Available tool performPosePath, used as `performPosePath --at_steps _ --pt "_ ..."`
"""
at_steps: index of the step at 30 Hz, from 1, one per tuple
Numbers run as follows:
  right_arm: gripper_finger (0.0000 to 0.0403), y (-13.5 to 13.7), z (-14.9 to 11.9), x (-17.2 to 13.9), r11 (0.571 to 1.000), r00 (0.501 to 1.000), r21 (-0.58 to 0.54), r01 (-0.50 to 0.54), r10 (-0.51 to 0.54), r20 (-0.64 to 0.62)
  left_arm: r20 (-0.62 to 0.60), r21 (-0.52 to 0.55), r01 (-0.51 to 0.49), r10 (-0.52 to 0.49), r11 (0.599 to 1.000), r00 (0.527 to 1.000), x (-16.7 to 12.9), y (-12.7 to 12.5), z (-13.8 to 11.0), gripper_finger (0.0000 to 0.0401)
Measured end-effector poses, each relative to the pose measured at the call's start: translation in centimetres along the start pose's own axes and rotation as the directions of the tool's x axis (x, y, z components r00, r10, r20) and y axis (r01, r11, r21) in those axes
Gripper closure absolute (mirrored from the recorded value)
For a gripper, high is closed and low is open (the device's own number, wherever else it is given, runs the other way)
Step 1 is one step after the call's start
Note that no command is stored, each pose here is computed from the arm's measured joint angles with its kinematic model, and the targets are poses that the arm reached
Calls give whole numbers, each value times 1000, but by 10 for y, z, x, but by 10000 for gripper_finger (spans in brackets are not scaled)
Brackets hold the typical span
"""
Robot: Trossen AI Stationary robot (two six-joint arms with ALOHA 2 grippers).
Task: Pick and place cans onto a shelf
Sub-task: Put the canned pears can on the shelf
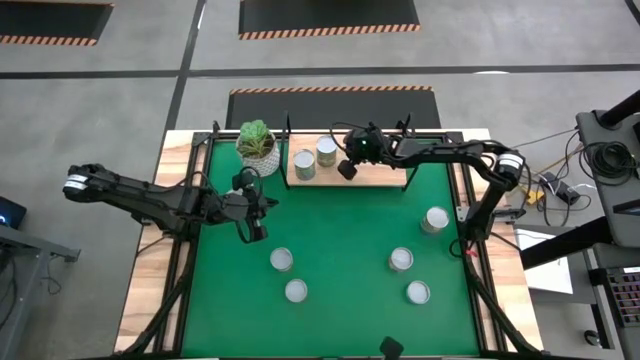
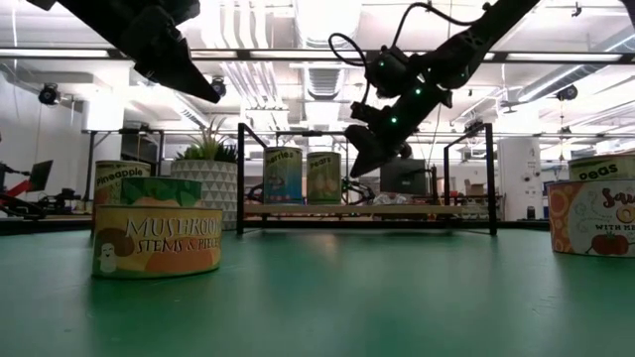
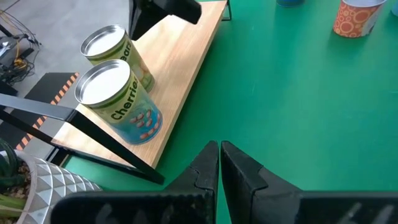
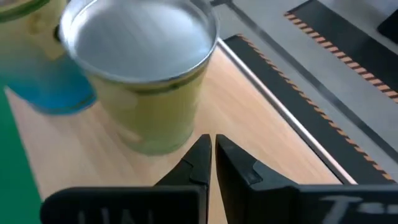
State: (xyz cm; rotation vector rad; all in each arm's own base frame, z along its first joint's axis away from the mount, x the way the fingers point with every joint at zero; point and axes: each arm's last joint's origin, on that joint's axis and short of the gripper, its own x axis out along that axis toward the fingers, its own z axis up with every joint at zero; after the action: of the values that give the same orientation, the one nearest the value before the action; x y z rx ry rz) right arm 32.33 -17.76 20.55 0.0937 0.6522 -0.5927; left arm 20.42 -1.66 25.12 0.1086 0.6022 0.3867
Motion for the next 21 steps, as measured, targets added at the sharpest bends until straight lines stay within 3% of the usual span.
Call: performPosePath --at_steps 7,15,21 --pt "391 4 7 15 997 987 39 -64 57 149 8 21 1 -1 1000 1000 0 0 1 401" --pt "390 4 20 15 998 994 4 -61 60 86 9 26 1 -1 1000 1000 0 0 1 401" --pt "390 5 32 17 996 982 13 -84 81 171 10 25 1 -1 1000 1000 0 0 1 401"
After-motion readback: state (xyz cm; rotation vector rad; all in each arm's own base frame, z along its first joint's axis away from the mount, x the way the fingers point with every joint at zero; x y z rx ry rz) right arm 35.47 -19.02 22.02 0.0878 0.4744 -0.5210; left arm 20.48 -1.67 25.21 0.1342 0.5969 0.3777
